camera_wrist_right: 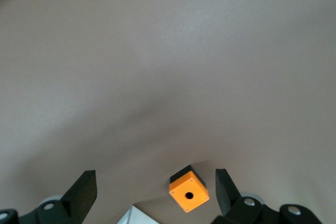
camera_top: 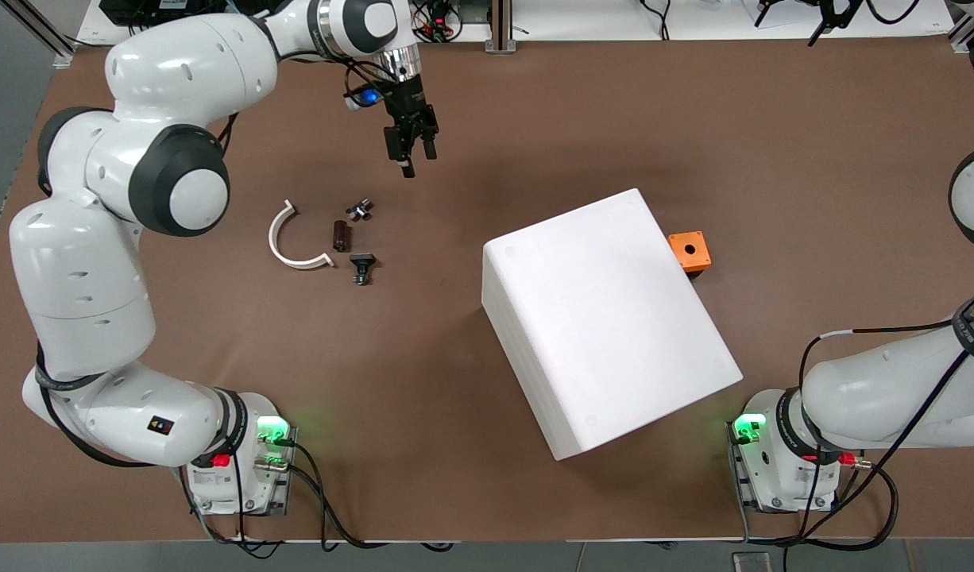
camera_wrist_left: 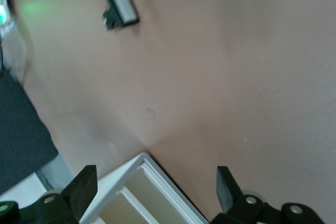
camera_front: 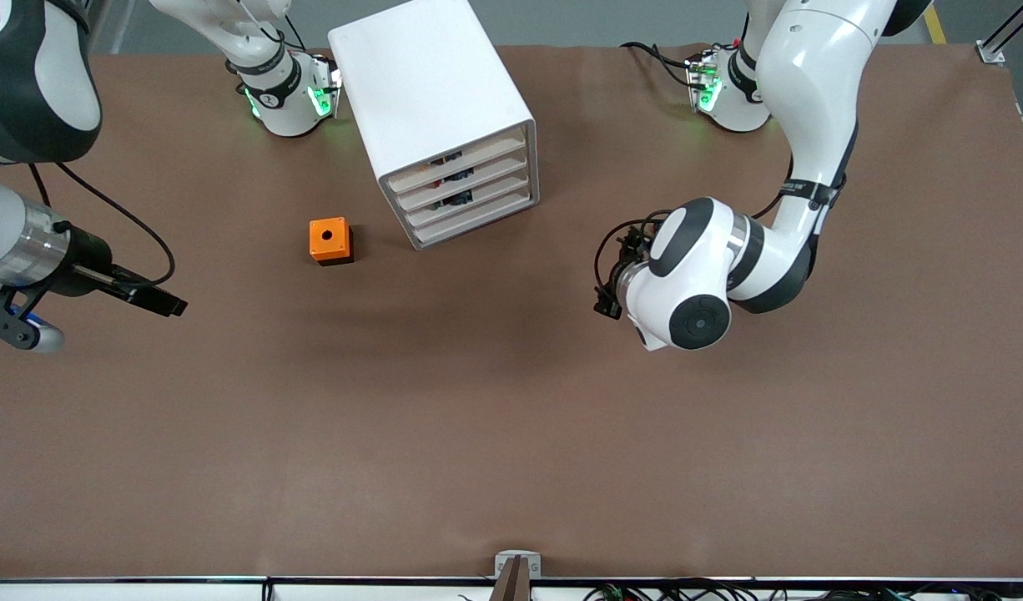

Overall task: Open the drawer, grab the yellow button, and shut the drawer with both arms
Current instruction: 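Grasp the drawer front with the left gripper and pull it open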

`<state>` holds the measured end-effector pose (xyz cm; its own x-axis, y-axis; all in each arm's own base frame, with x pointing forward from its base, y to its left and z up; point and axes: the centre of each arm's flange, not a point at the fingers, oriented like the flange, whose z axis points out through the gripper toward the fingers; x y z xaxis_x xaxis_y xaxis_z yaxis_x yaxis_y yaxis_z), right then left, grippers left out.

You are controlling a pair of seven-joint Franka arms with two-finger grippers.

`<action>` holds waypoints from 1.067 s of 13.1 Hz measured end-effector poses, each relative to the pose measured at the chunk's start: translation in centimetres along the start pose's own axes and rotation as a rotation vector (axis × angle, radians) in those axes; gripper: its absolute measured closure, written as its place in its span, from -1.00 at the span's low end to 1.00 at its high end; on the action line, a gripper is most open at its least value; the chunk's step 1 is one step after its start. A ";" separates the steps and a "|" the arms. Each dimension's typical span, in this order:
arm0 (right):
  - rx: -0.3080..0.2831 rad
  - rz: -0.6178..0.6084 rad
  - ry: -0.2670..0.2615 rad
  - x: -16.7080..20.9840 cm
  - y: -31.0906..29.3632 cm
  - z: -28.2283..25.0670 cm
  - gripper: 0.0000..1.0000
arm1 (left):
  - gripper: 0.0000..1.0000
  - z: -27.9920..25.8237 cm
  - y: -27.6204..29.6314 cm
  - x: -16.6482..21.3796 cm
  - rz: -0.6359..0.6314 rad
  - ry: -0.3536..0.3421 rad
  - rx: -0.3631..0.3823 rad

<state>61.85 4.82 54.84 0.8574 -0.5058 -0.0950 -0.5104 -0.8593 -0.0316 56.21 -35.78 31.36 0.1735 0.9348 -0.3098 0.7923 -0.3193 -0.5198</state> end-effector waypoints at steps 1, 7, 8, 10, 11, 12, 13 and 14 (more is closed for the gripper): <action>0.008 0.037 -0.008 -0.5 -0.6 -0.1 -1.00 | -0.99 1.0 -0.3 -1.5 -0.077 -0.028 0.039; 0.079 0.197 -0.126 -2.3 -3.1 0.9 -1.00 | -0.85 5.5 -1.3 -7.3 -0.517 -0.227 0.329; 0.082 0.220 -0.149 -2.3 -3.4 1.3 -1.00 | -0.84 6.0 -1.5 -7.6 -0.531 -0.239 0.380; 0.080 0.252 -0.175 -3.0 -4.6 2.1 -1.00 | -0.49 6.5 -2.0 -9.2 -0.549 -0.298 0.468; 0.075 0.275 -0.183 -3.7 -5.5 2.3 -1.00 | -0.48 7.0 -2.2 -10.2 -0.567 -0.317 0.502; 0.070 0.299 -0.191 -4.6 -6.5 2.4 -1.00 | -0.48 7.8 -2.3 -11.0 -0.587 -0.316 0.527; 0.065 0.321 -0.198 -5.4 -7.4 2.5 -1.00 | -0.48 8.7 -2.4 -11.7 -0.601 -0.307 0.547; 0.061 0.339 -0.202 -6.0 -8.1 2.7 -1.00 | -0.48 9.8 -2.5 -12.4 -0.611 -0.293 0.565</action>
<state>60.66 15.02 52.99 0.6123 -0.7298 -0.3042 -0.7707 -0.6368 -0.0235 46.38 -48.08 28.68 -0.4044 0.9146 -0.0001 0.2764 0.1221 -0.9532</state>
